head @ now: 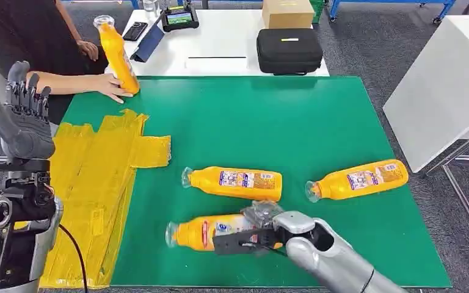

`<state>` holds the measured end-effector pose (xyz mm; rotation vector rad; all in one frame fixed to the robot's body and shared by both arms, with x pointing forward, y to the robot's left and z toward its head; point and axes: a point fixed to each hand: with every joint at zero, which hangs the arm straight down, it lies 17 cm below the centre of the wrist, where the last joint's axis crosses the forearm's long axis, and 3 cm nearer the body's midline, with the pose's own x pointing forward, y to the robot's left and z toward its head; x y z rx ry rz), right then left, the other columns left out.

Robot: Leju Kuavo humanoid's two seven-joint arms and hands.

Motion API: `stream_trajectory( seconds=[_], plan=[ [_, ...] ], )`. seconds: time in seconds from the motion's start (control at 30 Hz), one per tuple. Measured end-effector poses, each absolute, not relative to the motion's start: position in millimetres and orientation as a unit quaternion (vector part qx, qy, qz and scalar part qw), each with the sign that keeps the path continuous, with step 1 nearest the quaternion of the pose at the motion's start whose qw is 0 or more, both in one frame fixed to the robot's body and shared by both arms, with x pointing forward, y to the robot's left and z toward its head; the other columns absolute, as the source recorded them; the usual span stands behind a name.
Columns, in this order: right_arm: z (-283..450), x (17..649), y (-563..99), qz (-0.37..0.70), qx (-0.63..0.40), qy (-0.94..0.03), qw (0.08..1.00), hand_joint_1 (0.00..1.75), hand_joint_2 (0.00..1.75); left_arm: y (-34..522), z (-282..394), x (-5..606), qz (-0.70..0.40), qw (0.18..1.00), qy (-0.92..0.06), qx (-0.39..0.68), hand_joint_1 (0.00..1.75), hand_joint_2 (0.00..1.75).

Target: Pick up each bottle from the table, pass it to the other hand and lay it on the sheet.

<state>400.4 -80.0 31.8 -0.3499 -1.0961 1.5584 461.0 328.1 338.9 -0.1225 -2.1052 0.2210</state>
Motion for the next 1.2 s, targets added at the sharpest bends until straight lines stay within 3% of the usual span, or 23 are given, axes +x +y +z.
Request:
stream_trajectory(
  seconds=[0.03, 0.4, 0.57, 0.77, 1.2],
  plan=[
    [47.4, 410.8, -82.4, 0.642, -0.15, -0.484, 0.575, 1.75, 1.75, 329.1, 335.5, 460.1, 0.093, 0.492, -0.864, -0.052, 0.0, 1.75],
    [211.0, 465.5, -124.4, 0.414, -0.146, -0.674, 0.595, 1.75, 1.75, 337.7, 308.1, 446.6, 0.109, 0.507, -0.852, -0.075, 0.0, 1.75],
    [274.9, 467.3, -153.0, 0.316, -0.14, -0.752, 0.561, 1.75, 1.75, 324.9, 298.4, 440.4, 0.127, 0.527, -0.825, -0.159, 0.0, 1.75],
    [297.7, 470.2, -156.9, 0.265, -0.127, -0.788, 0.541, 1.75, 1.75, 297.4, 293.1, 431.8, 0.142, 0.537, -0.781, -0.285, 0.0, 1.75],
    [307.6, 478.0, -132.6, 0.263, -0.149, -0.793, 0.529, 1.75, 1.75, 235.1, 310.5, 422.8, 0.09, 0.534, -0.766, -0.345, 0.0, 1.75]
  ],
)
